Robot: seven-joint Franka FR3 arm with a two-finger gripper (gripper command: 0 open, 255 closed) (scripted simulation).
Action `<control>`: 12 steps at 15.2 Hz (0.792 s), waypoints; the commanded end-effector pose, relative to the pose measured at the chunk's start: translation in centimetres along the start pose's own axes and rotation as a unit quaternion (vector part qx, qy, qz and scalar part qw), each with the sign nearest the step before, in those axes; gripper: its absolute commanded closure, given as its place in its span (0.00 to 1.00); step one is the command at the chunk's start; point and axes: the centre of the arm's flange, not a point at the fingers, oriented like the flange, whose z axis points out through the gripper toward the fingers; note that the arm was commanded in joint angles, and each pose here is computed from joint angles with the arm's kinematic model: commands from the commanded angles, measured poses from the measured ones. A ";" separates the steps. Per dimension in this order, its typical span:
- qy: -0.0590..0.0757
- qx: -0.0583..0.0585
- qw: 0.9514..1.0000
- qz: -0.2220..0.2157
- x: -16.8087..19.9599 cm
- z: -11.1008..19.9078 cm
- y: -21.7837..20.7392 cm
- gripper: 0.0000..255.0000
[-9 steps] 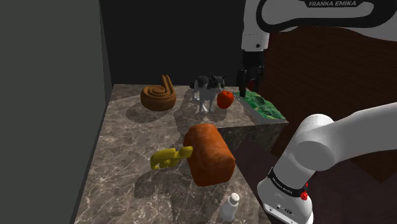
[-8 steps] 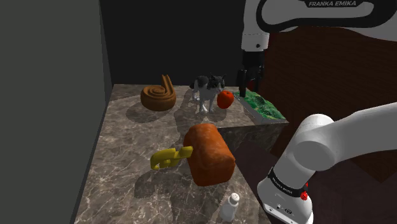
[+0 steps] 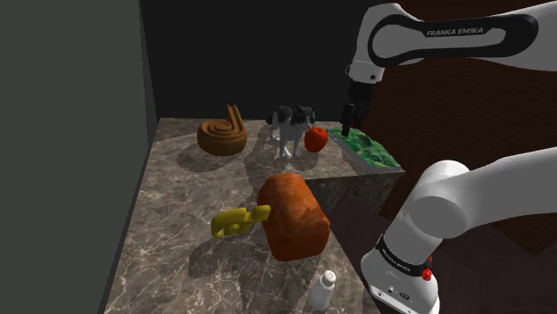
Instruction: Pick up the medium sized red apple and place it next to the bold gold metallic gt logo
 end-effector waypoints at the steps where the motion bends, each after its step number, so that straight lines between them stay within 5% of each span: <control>1: 0.020 0.002 1.000 -0.019 0.5 0.9 2.2 0.00; 6: 0.065 0.010 0.996 -0.064 2.1 3.2 8.0 0.00; 12: 0.120 0.019 0.986 -0.116 4.9 5.9 14.7 0.00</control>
